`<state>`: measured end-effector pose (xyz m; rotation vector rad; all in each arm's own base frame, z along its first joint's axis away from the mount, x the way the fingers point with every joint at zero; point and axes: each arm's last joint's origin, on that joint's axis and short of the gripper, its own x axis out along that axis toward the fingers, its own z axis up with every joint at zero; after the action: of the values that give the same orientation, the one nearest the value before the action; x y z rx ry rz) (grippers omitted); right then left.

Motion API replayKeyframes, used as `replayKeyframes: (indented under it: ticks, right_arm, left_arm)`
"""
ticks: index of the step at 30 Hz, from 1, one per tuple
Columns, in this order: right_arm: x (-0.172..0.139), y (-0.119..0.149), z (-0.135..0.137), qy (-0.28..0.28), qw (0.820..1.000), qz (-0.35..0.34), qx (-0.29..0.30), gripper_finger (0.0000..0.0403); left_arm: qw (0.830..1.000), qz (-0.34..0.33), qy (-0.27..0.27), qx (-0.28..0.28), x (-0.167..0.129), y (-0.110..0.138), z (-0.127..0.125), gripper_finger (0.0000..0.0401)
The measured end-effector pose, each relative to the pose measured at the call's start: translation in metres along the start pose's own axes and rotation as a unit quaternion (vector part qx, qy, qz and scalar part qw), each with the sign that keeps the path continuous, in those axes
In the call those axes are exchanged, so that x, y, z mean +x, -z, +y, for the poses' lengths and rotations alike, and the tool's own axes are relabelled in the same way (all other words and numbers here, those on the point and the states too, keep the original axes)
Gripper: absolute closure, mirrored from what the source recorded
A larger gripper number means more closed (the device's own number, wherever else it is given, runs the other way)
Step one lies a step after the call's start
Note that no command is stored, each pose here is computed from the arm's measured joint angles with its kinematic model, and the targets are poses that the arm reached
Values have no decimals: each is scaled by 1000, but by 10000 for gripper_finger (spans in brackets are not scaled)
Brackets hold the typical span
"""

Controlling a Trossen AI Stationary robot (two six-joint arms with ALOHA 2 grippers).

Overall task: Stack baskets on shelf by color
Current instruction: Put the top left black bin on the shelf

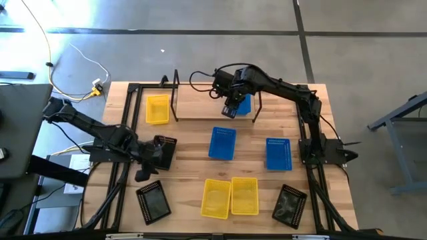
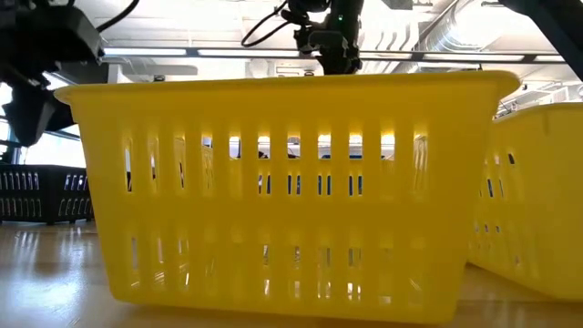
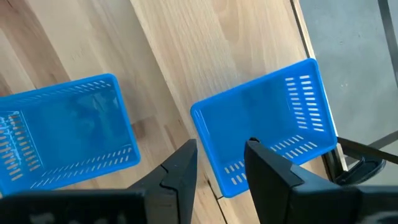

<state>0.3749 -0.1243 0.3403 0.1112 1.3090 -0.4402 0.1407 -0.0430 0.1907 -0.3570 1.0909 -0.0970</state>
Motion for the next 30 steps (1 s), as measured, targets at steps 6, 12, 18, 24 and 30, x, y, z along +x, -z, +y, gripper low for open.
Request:
replayKeyframes:
  ticks: [6, 12, 18, 24, 30]
  right_arm:
    - [0, 0, 0, 0, 1000, 0, 5, 284]
    - [0, 0, 0, 0, 1000, 0, 5, 284]
    - [0, 0, 0, 0, 1000, 0, 5, 284]
    - [0, 0, 0, 0, 1000, 0, 5, 284]
    - [0, 0, 0, 0, 1000, 0, 5, 284]
  left_arm:
    - [999, 27, -34, -19, 12, 1, -2, 217]
    - [995, 57, -76, -37, 24, 3, -1, 217]
    - [989, 81, -110, -49, 34, 5, 1, 243]
    - [988, 91, -114, -55, 38, 5, 1, 331]
    - [993, 59, -97, -39, 28, -10, -8, 392]
